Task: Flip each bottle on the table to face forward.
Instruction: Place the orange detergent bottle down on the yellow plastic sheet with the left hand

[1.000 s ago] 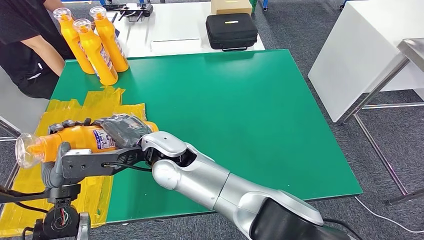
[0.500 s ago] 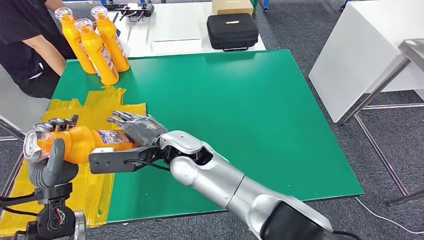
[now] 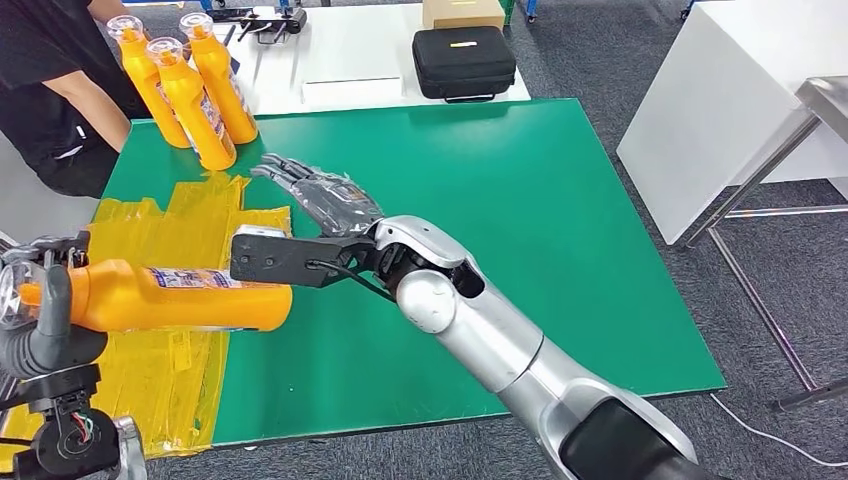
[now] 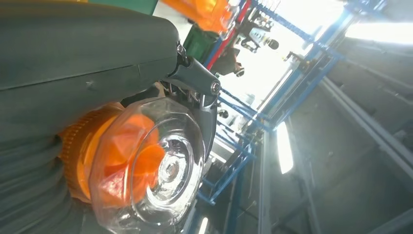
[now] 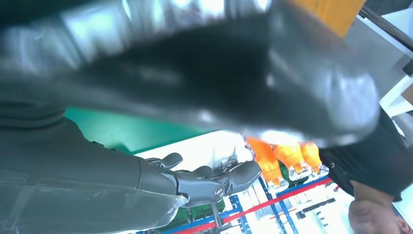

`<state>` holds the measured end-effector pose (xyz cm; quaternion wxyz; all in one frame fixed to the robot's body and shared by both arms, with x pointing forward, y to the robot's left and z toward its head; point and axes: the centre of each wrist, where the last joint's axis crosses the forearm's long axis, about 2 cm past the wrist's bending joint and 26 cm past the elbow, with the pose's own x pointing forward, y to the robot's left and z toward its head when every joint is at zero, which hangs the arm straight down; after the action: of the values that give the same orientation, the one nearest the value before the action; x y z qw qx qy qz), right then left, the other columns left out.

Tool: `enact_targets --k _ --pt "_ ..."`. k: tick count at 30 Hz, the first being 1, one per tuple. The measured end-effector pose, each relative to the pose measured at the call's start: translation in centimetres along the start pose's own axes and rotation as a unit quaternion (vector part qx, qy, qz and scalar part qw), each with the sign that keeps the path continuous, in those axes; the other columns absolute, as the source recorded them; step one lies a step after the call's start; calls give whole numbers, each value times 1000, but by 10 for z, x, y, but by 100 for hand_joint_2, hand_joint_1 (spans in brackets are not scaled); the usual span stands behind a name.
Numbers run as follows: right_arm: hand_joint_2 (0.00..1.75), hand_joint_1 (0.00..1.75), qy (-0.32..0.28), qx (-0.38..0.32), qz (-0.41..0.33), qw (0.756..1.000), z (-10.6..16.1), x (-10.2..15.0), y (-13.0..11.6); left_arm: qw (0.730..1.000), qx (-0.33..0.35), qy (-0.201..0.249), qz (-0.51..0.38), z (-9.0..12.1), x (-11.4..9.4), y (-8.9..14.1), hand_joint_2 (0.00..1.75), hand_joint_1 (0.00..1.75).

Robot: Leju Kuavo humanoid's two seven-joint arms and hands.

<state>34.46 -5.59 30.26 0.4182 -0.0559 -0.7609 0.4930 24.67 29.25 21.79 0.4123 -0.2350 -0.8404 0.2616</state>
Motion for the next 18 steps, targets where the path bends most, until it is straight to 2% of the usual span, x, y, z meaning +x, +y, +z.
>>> enact_targets --k 18 --pt "0 0 -4 -10 -5 1000 1 1 -6 1000 14 -13 -18 0 8 3 175 175"
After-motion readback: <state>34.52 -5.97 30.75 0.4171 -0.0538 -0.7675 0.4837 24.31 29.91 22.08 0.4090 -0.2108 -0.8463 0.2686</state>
